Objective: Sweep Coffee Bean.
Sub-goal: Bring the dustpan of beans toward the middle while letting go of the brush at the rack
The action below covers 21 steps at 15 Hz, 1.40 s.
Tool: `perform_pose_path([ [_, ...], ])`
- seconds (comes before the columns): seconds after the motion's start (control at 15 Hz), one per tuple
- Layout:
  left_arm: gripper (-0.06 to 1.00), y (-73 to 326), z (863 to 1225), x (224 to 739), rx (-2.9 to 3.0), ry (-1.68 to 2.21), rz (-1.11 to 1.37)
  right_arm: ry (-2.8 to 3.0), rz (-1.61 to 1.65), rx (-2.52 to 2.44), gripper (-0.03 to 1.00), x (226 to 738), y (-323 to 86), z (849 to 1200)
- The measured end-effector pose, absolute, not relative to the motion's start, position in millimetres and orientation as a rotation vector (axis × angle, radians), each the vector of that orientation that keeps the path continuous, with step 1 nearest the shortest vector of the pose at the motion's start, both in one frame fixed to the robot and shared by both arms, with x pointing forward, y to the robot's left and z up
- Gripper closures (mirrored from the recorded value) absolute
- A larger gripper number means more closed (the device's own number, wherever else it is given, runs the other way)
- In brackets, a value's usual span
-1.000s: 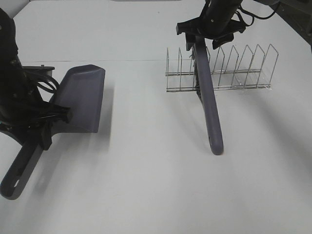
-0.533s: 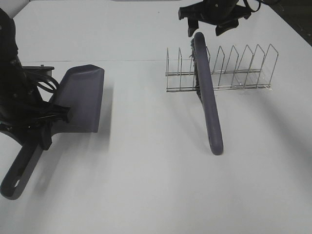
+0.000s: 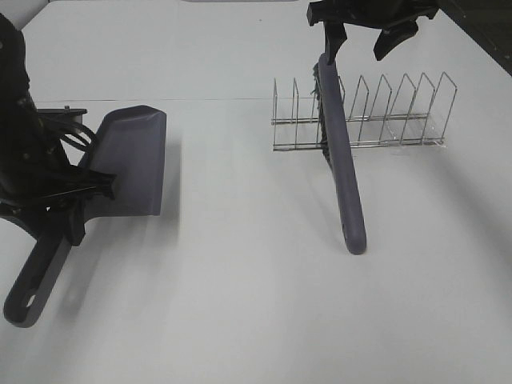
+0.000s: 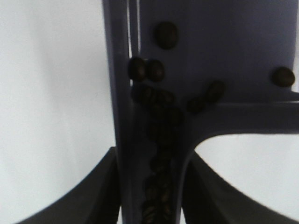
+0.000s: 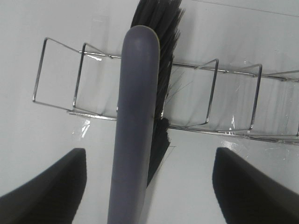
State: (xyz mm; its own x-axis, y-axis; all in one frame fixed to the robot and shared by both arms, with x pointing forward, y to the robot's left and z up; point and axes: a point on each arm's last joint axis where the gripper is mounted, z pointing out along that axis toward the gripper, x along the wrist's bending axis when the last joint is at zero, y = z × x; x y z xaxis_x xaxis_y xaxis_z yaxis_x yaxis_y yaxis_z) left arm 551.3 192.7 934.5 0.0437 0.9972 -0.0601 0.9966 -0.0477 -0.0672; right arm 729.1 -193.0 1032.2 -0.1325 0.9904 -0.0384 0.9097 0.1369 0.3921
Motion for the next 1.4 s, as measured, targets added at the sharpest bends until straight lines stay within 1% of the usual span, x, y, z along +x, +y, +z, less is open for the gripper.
perform_pose_path([
  [0.27,0.61,193.3,934.5,551.6,-2.272,-2.152,0.131,2.138,0.516,1.825,0.26,701.5,-193.9,1080.0],
  [0.4,0.61,194.2,934.5,551.9,-2.281,-2.137,0.116,2.153,0.492,1.836,0.26,688.9,-196.7,1083.4],
  [0.53,0.61,194.0,936.8,554.4,-2.291,-2.138,0.100,2.192,0.420,1.861,0.26,670.1,-201.3,1077.1],
  [0.67,0.61,189.9,941.3,568.0,-2.317,-2.150,0.070,2.215,0.330,1.880,0.26,645.9,-209.0,1072.3],
  [0.73,0.61,186.7,937.9,578.3,-2.322,-2.149,0.066,2.224,0.289,1.886,0.26,625.5,-214.7,1070.7],
  [1.0,0.61,179.4,911.0,599.5,-2.279,-2.141,0.104,2.218,0.295,1.892,0.26,576.4,-225.9,1048.9],
  [1.27,0.61,177.3,888.8,602.2,-2.228,-2.146,0.149,2.180,0.331,1.919,0.26,550.9,-231.4,1030.8],
  [1.4,0.61,175.4,887.4,606.7,-2.249,-2.189,0.122,2.164,0.325,1.950,0.26,544.2,-232.8,1021.4],
])
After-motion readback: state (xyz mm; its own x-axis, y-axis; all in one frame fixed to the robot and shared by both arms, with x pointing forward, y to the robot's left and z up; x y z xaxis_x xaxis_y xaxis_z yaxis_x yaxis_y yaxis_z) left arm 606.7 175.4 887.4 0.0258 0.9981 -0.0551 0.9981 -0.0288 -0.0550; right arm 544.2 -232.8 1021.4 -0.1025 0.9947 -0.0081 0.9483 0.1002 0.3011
